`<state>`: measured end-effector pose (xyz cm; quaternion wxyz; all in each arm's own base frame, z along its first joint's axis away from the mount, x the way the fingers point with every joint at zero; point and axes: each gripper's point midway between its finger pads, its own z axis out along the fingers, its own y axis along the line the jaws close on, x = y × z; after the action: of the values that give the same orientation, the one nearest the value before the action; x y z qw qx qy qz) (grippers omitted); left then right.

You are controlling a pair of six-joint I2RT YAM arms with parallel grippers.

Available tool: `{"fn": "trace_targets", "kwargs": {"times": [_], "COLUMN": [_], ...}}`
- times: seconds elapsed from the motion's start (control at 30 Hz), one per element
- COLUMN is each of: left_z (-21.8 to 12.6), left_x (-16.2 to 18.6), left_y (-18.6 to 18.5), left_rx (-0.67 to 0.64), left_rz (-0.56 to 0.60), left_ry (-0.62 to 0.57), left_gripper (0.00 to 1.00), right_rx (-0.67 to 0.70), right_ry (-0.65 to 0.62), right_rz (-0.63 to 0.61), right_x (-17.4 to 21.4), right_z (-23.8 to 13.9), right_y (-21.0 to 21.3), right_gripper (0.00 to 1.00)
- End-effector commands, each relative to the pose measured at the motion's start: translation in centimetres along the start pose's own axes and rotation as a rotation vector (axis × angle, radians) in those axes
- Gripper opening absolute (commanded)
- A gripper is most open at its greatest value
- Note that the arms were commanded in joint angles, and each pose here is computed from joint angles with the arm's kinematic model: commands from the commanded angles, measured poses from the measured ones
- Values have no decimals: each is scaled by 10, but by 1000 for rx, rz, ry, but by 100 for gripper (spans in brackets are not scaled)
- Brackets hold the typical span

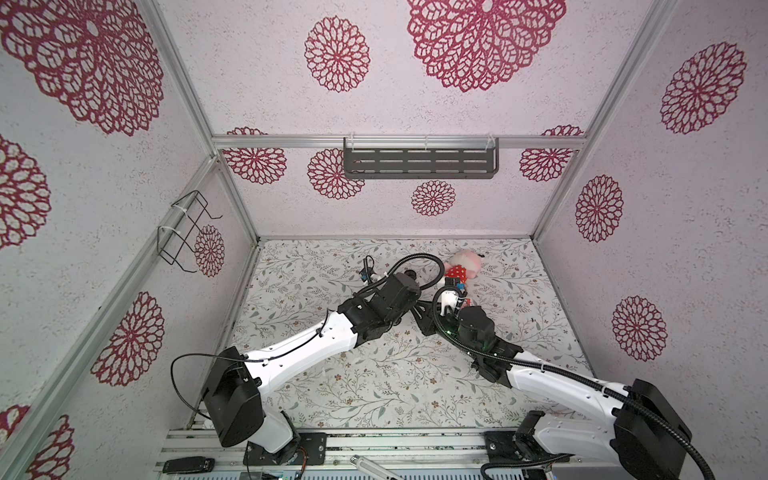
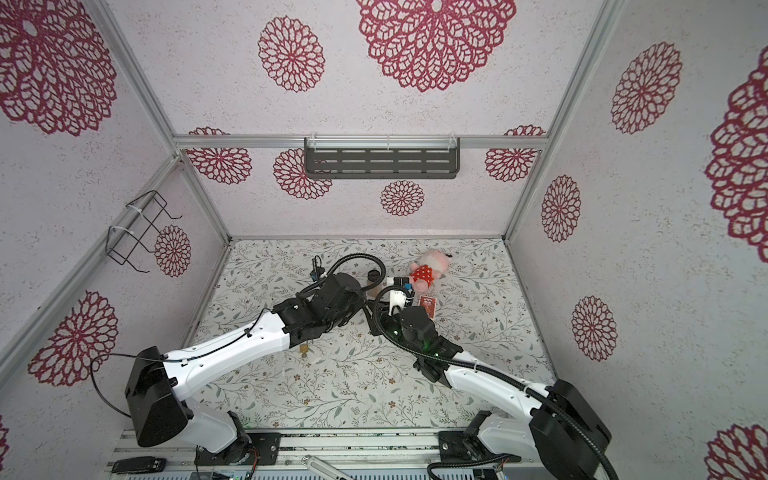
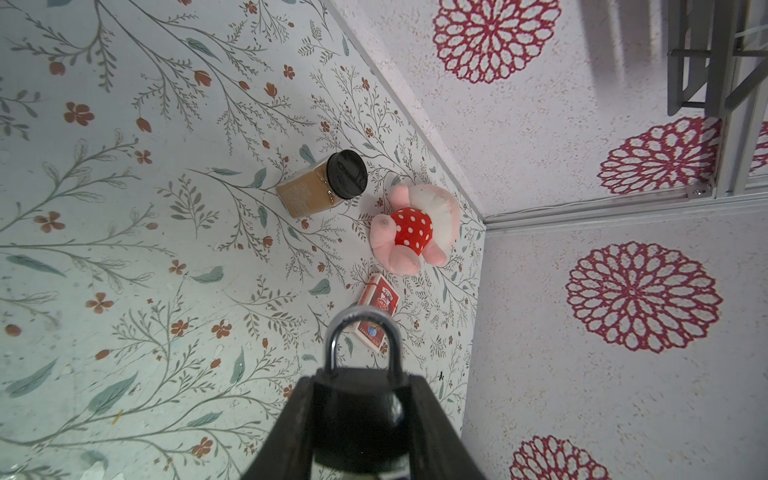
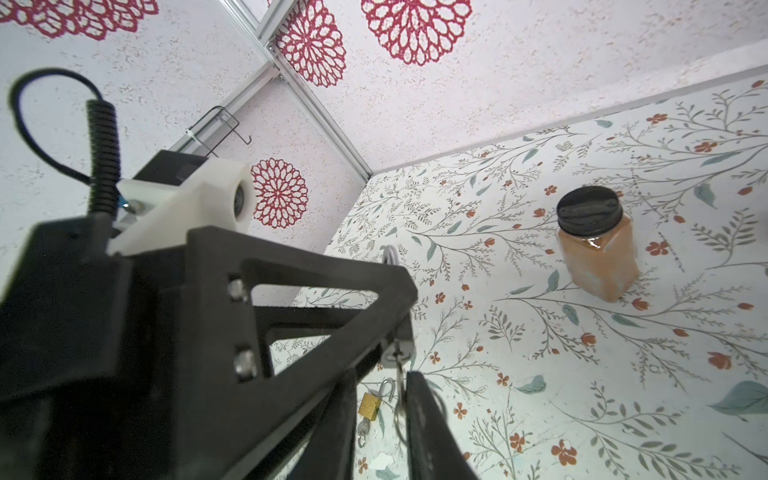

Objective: Unlock with the key

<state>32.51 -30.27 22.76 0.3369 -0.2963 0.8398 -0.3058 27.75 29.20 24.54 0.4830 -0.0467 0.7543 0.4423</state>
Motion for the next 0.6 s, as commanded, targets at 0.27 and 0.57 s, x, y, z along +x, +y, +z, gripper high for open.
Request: {"fn": "trace_targets", "kwargs": {"times": [0.27, 0.57], "left_z": [-9, -9], "left_x": [-12, -12], "left_y": [-8, -9], "left_rx": [43, 43], "left_rz": [-7, -3], "left_ry": [-28, -29], "left_gripper": [0, 0], "right_rx": [-63, -122], "right_ry": [-23, -10], "right_rz": [113, 121], "right_x": [-10, -8], "right_z": [-7, -5], "right_y": [0, 9], "right_gripper": [17, 13]}}
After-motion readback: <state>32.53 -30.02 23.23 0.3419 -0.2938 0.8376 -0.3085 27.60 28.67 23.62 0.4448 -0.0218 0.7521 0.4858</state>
